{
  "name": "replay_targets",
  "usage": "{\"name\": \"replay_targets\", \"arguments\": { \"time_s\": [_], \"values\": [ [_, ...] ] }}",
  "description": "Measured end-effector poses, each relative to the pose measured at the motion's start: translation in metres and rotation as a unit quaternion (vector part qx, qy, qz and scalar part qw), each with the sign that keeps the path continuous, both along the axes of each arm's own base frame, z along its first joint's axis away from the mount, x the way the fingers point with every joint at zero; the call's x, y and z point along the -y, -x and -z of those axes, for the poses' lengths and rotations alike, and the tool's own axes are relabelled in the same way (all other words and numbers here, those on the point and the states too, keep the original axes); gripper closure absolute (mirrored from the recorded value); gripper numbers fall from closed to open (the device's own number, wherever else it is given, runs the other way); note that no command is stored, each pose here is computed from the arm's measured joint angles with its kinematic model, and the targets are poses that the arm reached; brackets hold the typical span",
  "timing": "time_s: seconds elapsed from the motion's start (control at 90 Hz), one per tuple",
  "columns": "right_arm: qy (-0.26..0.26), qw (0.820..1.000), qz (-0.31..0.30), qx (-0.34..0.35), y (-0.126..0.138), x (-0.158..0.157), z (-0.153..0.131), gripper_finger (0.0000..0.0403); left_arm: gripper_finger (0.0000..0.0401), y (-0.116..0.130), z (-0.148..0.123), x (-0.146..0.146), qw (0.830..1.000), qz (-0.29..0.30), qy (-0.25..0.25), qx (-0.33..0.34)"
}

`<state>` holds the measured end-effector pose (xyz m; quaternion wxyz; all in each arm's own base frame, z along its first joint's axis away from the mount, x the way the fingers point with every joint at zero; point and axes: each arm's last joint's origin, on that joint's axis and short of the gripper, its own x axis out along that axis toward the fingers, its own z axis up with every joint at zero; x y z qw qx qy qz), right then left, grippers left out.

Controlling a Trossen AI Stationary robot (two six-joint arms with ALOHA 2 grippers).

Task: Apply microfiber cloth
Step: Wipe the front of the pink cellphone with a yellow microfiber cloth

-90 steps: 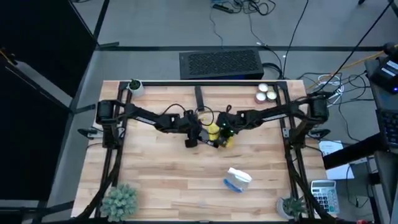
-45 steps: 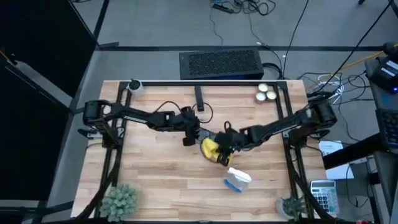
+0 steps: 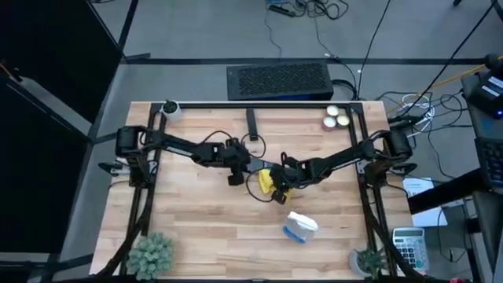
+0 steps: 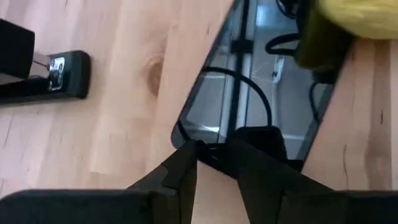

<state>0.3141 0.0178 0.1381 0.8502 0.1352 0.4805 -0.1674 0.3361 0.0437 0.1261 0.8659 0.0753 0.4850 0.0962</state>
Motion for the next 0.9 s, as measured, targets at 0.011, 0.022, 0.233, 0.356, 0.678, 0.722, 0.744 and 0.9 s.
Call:
{"name": "replay_targets", "arguments": {
  "time_s": [0.011, 0.022, 0.233, 0.356, 0.678, 0.722, 0.744, 0.9],
  "values": [
    [0.002, 1.000, 0.000, 0.000, 0.000, 0.001, -0.001, 0.0384, 0.0309, 0.000, 0.000, 0.000, 1.000, 0.000, 0.000, 0.000],
    [0.003, 1.000, 0.001, 0.001, 0.000, 0.002, -0.001, 0.0384, 0.0309, 0.000, 0.000, 0.001, 1.000, 0.001, 0.000, 0.000],
    [0.007, 1.000, 0.013, -0.009, 0.003, 0.016, -0.005, 0.0383, 0.0308, -0.001, 0.000, 0.004, 1.000, 0.008, -0.003, 0.000],
    [0.005, 1.000, 0.008, -0.006, 0.003, 0.014, -0.006, 0.0383, 0.0308, 0.001, -0.004, 0.002, 1.000, 0.007, -0.018, -0.002],
    [-0.009, 0.997, -0.028, 0.070, 0.027, 0.012, -0.076, 0.0383, 0.0308, 0.021, -0.069, 0.017, 0.998, 0.020, -0.018, 0.057],
    [-0.007, 0.996, -0.030, 0.081, 0.032, 0.015, -0.085, 0.0383, 0.0309, 0.024, -0.074, 0.018, 0.998, 0.020, -0.018, 0.062],
    [-0.005, 0.996, -0.030, 0.086, 0.035, 0.017, -0.090, 0.0383, 0.0309, 0.025, -0.077, 0.018, 0.998, 0.021, -0.018, 0.065],
    [0.012, 0.992, -0.010, 0.125, 0.069, 0.022, -0.127, 0.0383, 0.0339, 0.048, -0.112, 0.025, 0.995, 0.029, -0.014, 0.092]
  ]
}}
